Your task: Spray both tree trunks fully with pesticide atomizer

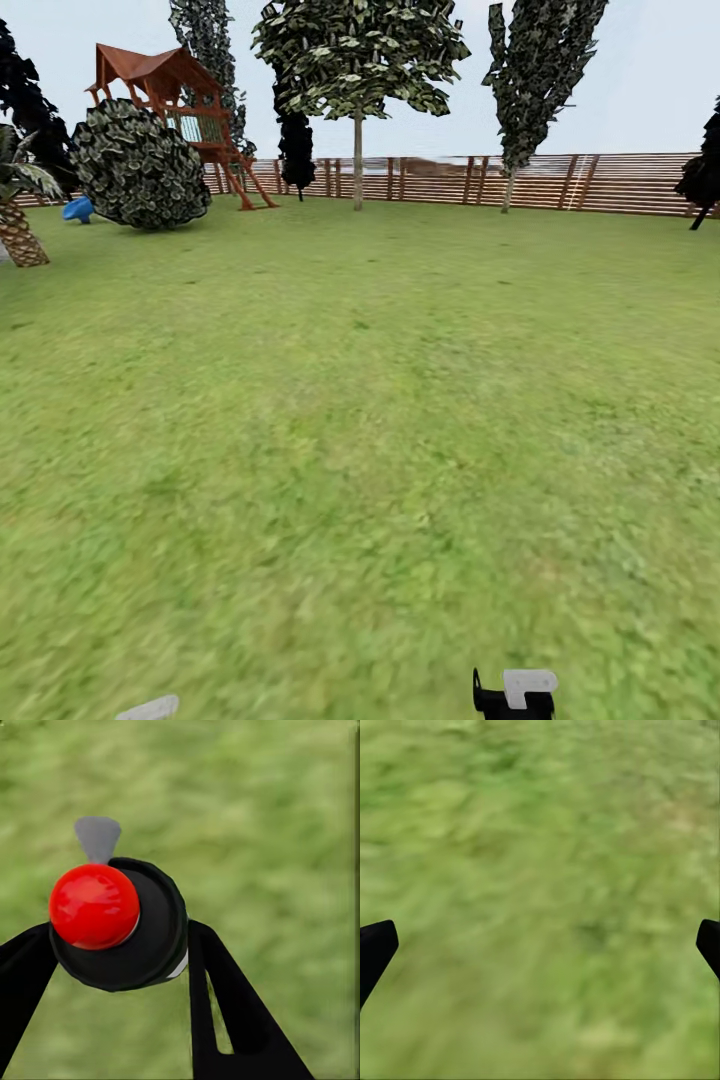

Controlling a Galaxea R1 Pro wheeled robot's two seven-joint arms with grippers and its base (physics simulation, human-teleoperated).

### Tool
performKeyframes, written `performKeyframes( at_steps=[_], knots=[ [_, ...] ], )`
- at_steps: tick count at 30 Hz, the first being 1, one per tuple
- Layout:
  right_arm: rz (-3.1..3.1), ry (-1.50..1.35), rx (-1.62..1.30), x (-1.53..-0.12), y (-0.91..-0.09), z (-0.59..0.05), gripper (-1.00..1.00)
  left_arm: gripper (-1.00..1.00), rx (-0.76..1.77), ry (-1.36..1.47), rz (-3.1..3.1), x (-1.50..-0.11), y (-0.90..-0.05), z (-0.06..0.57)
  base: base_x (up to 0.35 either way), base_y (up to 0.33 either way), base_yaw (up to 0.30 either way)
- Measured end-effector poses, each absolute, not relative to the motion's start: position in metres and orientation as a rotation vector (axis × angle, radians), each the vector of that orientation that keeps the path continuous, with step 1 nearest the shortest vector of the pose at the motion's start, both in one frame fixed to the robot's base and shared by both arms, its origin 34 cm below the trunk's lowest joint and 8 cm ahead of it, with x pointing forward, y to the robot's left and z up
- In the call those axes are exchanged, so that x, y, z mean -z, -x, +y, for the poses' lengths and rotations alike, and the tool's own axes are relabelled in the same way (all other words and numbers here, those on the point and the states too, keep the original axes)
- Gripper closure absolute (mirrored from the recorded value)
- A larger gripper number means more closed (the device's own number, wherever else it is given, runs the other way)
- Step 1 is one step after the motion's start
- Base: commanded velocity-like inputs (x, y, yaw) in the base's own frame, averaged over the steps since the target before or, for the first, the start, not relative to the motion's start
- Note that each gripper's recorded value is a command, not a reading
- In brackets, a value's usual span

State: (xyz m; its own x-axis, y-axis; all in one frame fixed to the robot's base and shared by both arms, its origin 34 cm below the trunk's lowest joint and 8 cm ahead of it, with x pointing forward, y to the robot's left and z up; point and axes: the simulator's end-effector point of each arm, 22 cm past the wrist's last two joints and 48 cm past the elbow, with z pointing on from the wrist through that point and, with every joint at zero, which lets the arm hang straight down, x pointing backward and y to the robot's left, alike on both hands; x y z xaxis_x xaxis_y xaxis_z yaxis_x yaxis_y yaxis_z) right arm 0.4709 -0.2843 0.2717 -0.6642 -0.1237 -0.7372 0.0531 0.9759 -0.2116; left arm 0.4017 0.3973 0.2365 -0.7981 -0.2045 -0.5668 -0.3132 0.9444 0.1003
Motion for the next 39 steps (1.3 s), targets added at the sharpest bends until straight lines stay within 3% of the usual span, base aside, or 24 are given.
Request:
performKeyframes(
  at_steps=[39],
  knots=[
    [2.328, 0.056, 0.274, -0.259, -0.439, -0.284, -1.0, 1.0, -0.253, 0.363, 2.521, -0.237, -0.402, 0.397, 0.338, 0.0, 0.0]
  ],
)
